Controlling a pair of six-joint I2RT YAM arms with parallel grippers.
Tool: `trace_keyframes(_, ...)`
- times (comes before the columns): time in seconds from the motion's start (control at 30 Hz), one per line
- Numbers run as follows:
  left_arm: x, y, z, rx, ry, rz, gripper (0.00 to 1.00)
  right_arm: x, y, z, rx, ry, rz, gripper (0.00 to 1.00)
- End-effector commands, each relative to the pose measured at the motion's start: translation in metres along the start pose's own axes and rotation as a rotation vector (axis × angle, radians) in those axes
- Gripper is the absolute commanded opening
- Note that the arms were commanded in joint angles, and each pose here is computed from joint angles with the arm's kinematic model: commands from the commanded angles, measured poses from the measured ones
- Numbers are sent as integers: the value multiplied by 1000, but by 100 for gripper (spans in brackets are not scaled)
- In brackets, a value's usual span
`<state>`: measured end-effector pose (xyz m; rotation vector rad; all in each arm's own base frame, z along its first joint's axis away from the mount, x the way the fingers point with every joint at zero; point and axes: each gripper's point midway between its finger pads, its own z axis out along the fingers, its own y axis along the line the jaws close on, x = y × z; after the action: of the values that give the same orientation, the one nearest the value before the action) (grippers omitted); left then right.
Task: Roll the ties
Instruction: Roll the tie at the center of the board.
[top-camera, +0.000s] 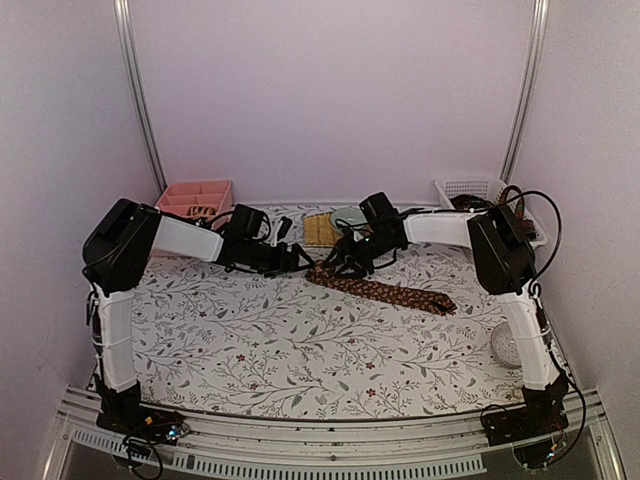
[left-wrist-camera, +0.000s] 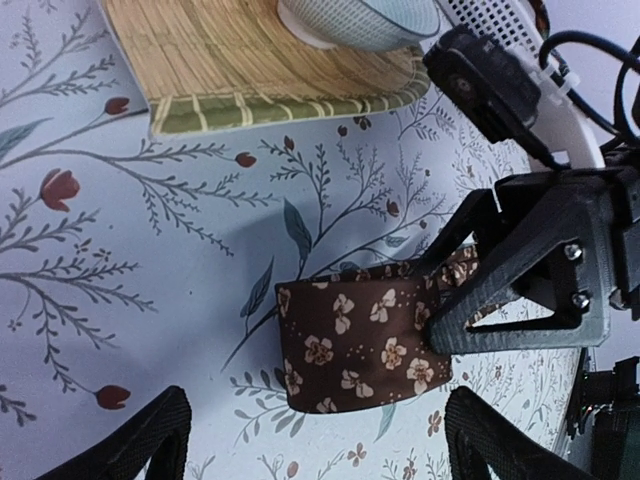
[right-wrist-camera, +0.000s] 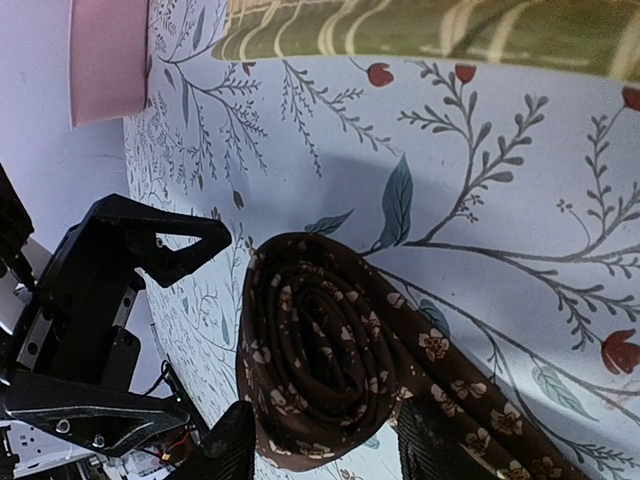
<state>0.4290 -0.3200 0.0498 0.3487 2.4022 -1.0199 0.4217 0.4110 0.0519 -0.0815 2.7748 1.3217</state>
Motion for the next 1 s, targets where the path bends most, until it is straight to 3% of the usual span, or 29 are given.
trace_keyframes(0.0,-13,-2,5,54,-24,-2,86,7,-27,31,15,49,45,46)
trace_keyframes(0.3,-22,-8,-5,99,-39,66,87,10,-44,40,39,60,61,37)
trace_keyframes(0.37,-30,-12,-14,104,-44,135,90,11,-49,42,42,66,69,36)
trace_keyframes(0.43,-37,-16,-20,99,-27,226,100,12,-54,45,43,74,73,35)
trace_keyframes(0.67,-45,-8,-26,-7,61,573,100,14,-59,47,39,87,79,29)
trace_keyframes(0.83,-48,13,-18,-18,122,409,100,17,-60,48,27,97,82,23)
trace_keyframes(0.97,-29,-24,-11,43,135,645,100,19,-64,50,26,108,85,22)
